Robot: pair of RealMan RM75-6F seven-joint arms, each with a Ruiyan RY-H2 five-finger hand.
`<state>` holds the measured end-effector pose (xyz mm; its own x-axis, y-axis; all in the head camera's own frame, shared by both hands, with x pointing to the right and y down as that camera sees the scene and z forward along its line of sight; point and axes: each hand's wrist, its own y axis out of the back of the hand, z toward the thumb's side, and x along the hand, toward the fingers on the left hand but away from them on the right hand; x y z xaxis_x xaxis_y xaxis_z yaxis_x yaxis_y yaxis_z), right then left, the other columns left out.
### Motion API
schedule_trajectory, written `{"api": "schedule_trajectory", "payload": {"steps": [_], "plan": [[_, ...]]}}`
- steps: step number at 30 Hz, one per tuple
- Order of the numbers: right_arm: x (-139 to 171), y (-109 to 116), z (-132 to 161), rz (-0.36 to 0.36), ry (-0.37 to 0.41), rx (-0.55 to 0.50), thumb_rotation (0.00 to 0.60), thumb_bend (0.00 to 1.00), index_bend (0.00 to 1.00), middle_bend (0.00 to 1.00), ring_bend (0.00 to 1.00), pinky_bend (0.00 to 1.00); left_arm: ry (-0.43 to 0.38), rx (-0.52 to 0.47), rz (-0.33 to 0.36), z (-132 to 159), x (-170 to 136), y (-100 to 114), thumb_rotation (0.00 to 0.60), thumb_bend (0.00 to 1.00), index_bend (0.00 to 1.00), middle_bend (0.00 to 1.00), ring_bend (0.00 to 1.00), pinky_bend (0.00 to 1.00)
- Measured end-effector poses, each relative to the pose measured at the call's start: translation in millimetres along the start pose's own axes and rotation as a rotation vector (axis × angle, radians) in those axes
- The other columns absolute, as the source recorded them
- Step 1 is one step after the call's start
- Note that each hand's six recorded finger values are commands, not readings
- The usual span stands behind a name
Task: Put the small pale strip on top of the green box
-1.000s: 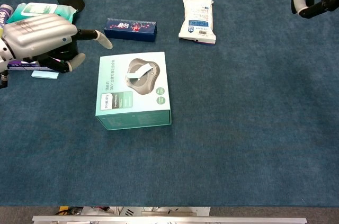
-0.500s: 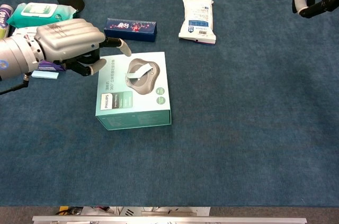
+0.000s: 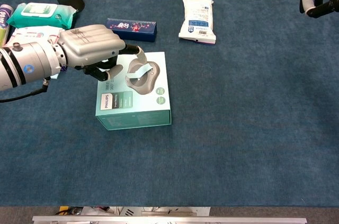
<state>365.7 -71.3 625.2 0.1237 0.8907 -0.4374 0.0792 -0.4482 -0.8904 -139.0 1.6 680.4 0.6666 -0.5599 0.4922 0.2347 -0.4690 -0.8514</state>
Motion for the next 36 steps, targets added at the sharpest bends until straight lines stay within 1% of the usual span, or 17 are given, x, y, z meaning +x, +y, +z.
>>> {"api": "schedule_trajectory", "payload": {"steps": [10, 20, 28, 36], "plan": [[1.4, 2.3, -6.9, -0.008, -0.009, -0.016, 0.600, 0.59, 0.32, 0.57, 0.60, 0.73, 0.030, 0.029, -0.032, -2.7, 1.7, -8.5, 0.600, 0.81, 0.22, 1.00, 1.00, 0.97], [2.3, 2.8, -8.9, -0.011, -0.015, -0.017, 0.600, 0.59, 0.31, 0.57, 0.60, 0.73, 0.029, 0.041, -0.045, 0.3, 3.0, -12.4, 0.600, 0.81, 0.22, 1.00, 1.00, 0.97], [3.4, 3.7, -11.6, -0.015, -0.022, -0.020, 0.600, 0.59, 0.31, 0.57, 0.60, 0.73, 0.034, 0.027, -0.027, 0.3, 2.2, -6.2, 0.600, 0.81, 0.22, 1.00, 1.00, 0.97], [5.2, 4.3, -13.9, -0.016, -0.026, -0.022, 0.600, 0.59, 0.31, 0.57, 0.60, 0.73, 0.019, 0.036, -0.034, 6.7, 4.3, -9.6, 0.600, 0.81, 0.22, 1.00, 1.00, 0.97]]}}
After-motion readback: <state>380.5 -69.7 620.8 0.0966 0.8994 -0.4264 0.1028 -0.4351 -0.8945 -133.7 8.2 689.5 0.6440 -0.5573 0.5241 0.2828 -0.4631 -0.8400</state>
